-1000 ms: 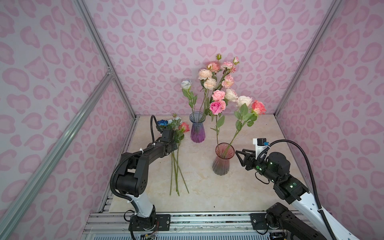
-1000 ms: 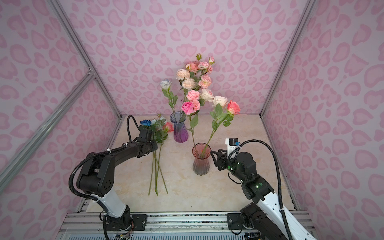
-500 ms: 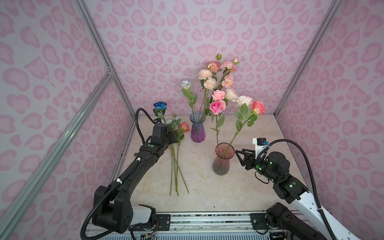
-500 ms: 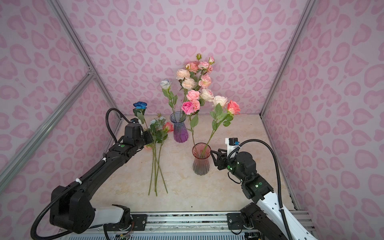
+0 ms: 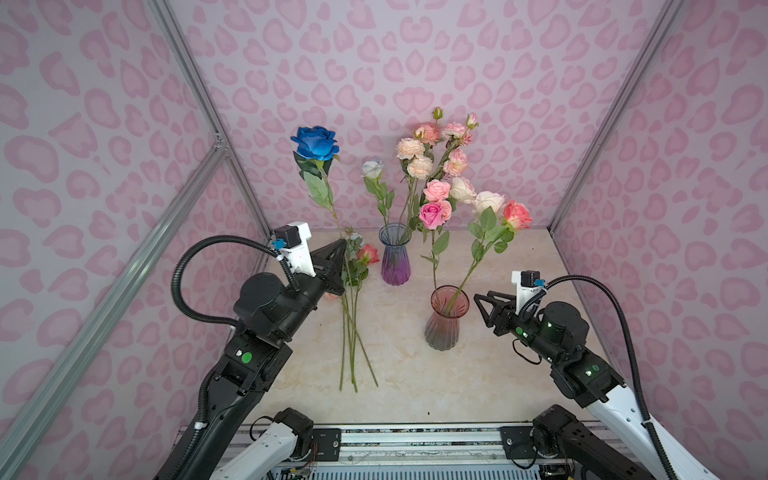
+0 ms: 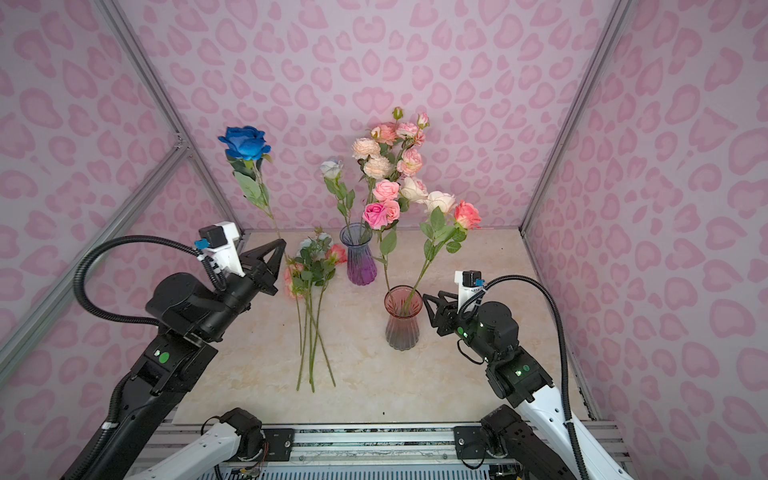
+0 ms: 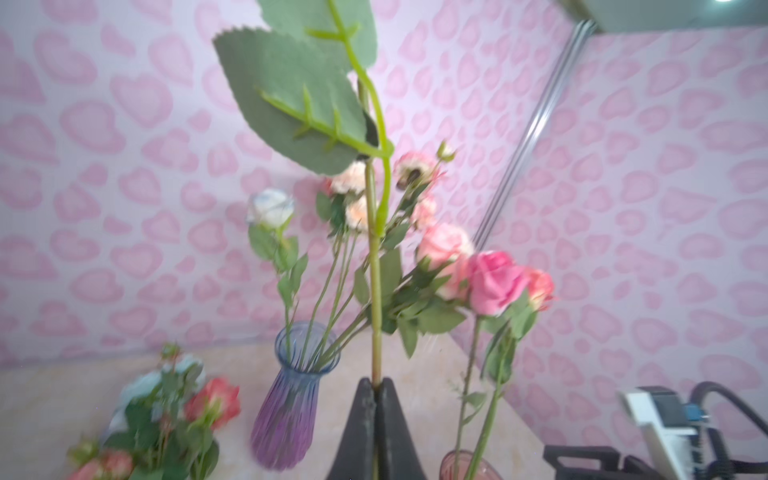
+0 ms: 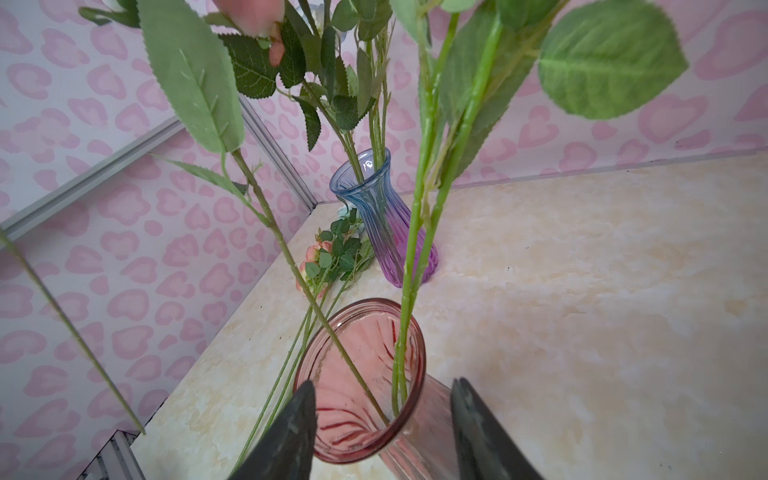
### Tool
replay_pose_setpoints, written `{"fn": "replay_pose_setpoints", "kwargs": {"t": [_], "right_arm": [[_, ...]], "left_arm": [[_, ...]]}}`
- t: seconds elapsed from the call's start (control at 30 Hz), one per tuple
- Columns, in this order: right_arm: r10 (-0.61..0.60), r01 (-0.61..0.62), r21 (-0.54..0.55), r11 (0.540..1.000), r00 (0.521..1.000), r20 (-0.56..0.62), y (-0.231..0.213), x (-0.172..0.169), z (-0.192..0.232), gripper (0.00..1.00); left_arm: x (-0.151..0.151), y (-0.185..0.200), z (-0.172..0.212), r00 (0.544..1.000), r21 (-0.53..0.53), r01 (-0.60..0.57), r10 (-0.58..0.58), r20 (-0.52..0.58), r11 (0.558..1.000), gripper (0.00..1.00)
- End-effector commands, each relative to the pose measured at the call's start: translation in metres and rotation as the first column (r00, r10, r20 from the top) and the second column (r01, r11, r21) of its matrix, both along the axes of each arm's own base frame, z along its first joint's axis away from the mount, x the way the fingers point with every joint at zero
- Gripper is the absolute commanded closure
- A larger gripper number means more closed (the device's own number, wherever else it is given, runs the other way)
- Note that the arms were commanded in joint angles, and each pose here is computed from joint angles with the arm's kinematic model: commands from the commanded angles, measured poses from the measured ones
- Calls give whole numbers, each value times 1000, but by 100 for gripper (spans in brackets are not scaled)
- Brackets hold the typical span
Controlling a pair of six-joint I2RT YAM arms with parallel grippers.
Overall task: Arrange the flowers into the vase
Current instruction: 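Grasp the blue rose stem with the left gripper and lift it, then carry the blue rose over the pink-grey vase and lower its stem in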
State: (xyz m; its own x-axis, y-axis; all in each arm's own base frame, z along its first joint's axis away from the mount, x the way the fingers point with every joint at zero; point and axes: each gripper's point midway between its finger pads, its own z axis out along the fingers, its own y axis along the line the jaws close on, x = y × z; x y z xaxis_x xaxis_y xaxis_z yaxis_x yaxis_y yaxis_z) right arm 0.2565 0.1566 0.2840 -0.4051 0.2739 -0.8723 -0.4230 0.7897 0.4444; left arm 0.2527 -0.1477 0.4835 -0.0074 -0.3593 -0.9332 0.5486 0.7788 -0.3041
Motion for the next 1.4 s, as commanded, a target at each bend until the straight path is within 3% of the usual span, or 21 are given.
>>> {"fn": "replay_pose_setpoints", "kwargs": {"t": [0.0,0.1,0.2,0.4,0.5,0.73,1.07,1.17,1.37], "right_arm": [[-24,24,-3,1000,1000,20,-4,3,4,47],[-35,35,-5,999,999,22,-6,3,4,47],[-65,65,-16,998,997,33,-12,4,6,47],[-34,34,2,999,998,54,-13,-11,26,47],[50,-50,27,998,998,32,-6,-30,31,45],[252,-249,48,967,962,-102,19,-59,16,41],[202,-202,8,979,977,-62,9,-56,17,41],[181,-182,0,983,982,-56,5,-56,15,41],[154,-155,-16,988,986,-58,1,-53,9,41]], "left_arm": [[-39,-11,66,959,-50,137,-120,257,989,97],[-59,-26,98,904,-73,243,-199,378,967,97],[-62,-52,115,856,-23,290,-248,454,957,97],[-58,-109,135,799,-36,365,-293,525,930,97],[-64,-129,142,784,-53,380,-291,548,923,97],[-54,-167,119,802,-88,414,-317,507,906,97],[-16,-224,63,854,-8,326,-291,431,945,97],[-3,-242,25,879,35,328,-318,354,944,97],[20,-253,-40,940,-23,303,-295,169,953,97]]}}
